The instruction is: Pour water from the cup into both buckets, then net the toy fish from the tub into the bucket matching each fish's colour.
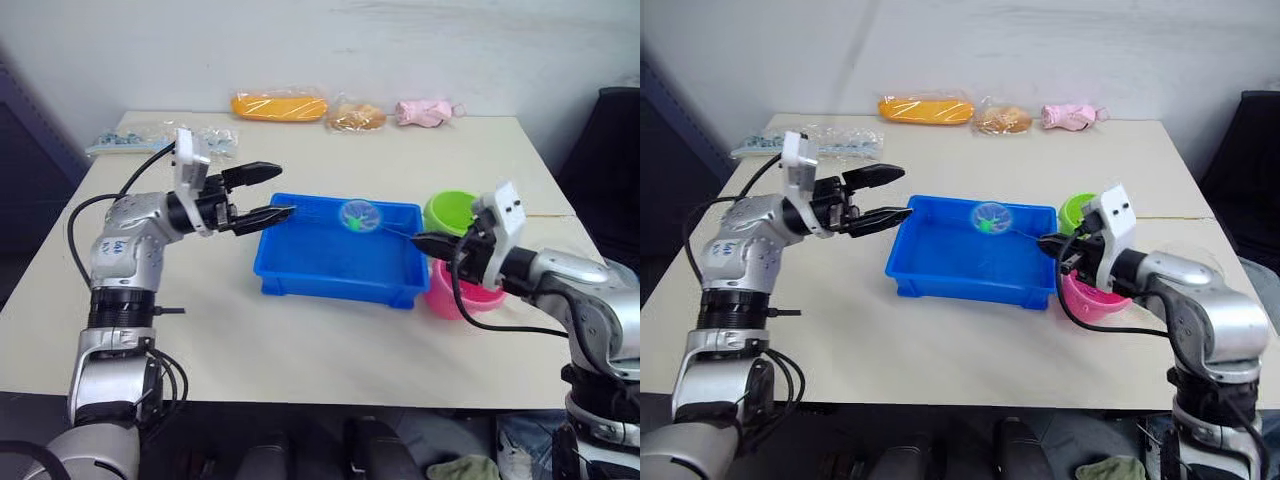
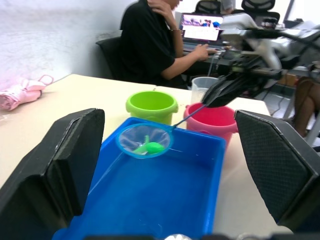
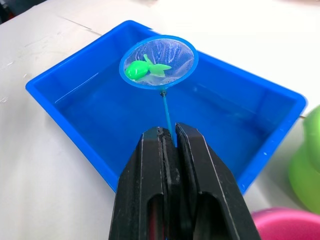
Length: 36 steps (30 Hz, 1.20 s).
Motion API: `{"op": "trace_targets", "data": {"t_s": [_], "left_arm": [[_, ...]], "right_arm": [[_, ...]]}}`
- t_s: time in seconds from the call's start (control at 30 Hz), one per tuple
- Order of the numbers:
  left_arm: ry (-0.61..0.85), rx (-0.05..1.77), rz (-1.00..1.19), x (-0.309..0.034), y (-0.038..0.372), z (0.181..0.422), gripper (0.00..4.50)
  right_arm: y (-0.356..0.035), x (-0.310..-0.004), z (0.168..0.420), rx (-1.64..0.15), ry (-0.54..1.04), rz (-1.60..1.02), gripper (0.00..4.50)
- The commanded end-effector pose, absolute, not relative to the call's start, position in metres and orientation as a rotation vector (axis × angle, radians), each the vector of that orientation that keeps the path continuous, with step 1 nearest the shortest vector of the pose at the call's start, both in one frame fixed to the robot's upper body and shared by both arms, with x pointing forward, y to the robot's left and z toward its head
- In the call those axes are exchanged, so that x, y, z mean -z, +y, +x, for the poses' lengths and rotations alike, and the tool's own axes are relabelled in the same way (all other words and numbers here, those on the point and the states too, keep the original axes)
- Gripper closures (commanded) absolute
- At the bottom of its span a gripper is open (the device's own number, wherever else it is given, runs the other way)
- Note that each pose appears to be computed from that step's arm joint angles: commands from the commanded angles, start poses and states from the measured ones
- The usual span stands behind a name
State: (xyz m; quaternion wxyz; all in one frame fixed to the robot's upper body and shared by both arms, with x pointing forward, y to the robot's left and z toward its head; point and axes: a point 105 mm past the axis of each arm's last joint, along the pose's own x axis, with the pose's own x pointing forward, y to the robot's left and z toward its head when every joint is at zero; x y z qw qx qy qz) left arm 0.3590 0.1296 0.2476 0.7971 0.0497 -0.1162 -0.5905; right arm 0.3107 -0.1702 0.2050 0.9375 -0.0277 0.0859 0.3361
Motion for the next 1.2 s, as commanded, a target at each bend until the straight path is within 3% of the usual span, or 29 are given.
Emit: {"op": "trace_targets", "data": {"t_s": [0.03, 0.43, 0.63, 0.8, 1.03, 1.2], "left_arm": [[-0.278, 1.282, 0.132, -0.255, 0.12, 0.361, 0.02], [-0.261, 1.368, 0.086, -0.266, 0.082, 0.37, 0.02], [-0.263, 1.402, 0.129, -0.272, 0.063, 0.371, 0.02], [-0.211, 1.363, 0.139, -0.258, 0.062, 0.381, 0.02], [-0.203, 1.35, 0.115, -0.251, 0.061, 0.382, 0.02], [-0.199, 1.326, 0.092, -0.249, 0.065, 0.382, 0.02]], "right_arm": [[-0.182, -0.228, 0.297, -0.639, 0.099, -0.079, 4.5], [-0.244, -0.251, 0.265, -0.409, 0.062, -0.092, 4.5], [-0.287, -0.245, 0.273, -0.216, 0.082, -0.211, 4.5], [-0.295, -0.223, 0.288, -0.157, 0.13, -0.407, 4.5], [-0.301, -0.223, 0.31, -0.079, 0.071, -0.526, 4.5], [-0.295, -0.221, 0.321, -0.093, 0.075, -0.752, 4.5]]}}
